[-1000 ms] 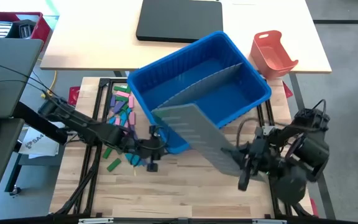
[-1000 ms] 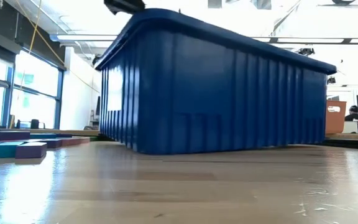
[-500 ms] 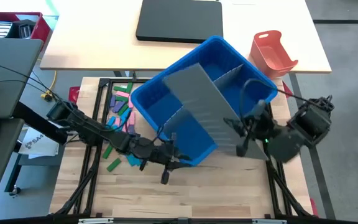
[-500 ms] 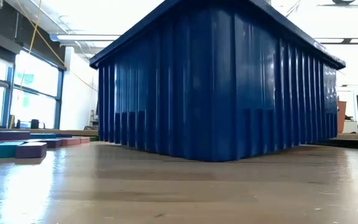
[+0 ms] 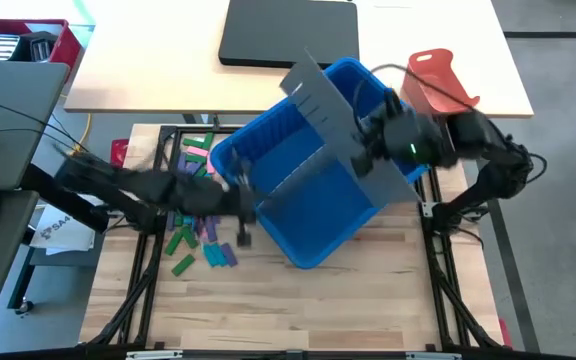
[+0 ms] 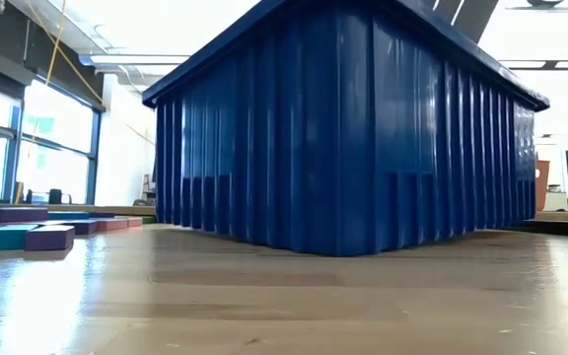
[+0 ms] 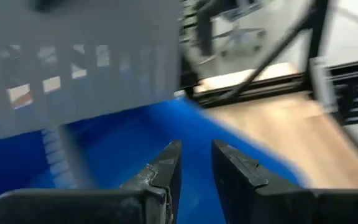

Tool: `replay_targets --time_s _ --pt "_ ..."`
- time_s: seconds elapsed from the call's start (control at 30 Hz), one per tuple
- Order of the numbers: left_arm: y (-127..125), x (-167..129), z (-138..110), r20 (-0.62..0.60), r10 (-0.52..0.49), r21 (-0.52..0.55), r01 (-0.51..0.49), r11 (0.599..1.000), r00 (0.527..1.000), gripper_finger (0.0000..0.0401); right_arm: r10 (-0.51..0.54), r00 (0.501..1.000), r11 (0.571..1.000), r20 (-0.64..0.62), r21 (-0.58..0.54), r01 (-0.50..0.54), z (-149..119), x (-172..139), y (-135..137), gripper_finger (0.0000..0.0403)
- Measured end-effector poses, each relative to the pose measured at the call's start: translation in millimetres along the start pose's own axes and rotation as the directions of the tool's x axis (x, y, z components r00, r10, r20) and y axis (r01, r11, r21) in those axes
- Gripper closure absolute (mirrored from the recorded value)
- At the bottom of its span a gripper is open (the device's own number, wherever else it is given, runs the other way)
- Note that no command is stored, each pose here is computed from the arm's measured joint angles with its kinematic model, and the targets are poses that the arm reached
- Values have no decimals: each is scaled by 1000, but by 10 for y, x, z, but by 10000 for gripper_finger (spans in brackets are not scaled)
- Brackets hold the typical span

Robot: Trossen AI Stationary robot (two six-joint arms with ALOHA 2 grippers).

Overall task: Sort blocks
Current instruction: Insert the bin divider into the blue bin

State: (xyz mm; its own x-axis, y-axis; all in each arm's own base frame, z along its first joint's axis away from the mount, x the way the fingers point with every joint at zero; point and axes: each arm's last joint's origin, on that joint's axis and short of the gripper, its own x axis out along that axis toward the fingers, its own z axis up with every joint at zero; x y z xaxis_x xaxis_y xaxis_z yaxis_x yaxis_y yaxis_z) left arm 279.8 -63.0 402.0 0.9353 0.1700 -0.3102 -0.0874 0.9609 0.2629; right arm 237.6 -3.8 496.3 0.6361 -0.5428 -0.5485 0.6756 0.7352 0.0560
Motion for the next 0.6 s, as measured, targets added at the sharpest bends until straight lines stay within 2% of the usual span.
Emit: replay_targets --time_s 0.13,0.27,0.33,0.47,0.6 --pt "517 -203 -208 -111 100 -48 -105 993 989 324 33 998 998 -57 50 -30 175 248 -294 402" --pt "856 -290 -471 -191 217 -48 -230 972 957 324 58 994 994 -98 101 -48 282 436 -546 402" --pt "940 -273 -596 -227 245 -36 -260 965 942 324 86 989 990 -123 126 -71 300 492 -615 402" --pt "1005 -228 -755 -271 268 -33 -287 957 924 324 138 974 984 -182 139 -113 267 541 -589 402" --pt "1014 -156 -878 -287 277 -22 -295 955 917 324 101 945 991 -312 120 -67 131 597 -495 402"
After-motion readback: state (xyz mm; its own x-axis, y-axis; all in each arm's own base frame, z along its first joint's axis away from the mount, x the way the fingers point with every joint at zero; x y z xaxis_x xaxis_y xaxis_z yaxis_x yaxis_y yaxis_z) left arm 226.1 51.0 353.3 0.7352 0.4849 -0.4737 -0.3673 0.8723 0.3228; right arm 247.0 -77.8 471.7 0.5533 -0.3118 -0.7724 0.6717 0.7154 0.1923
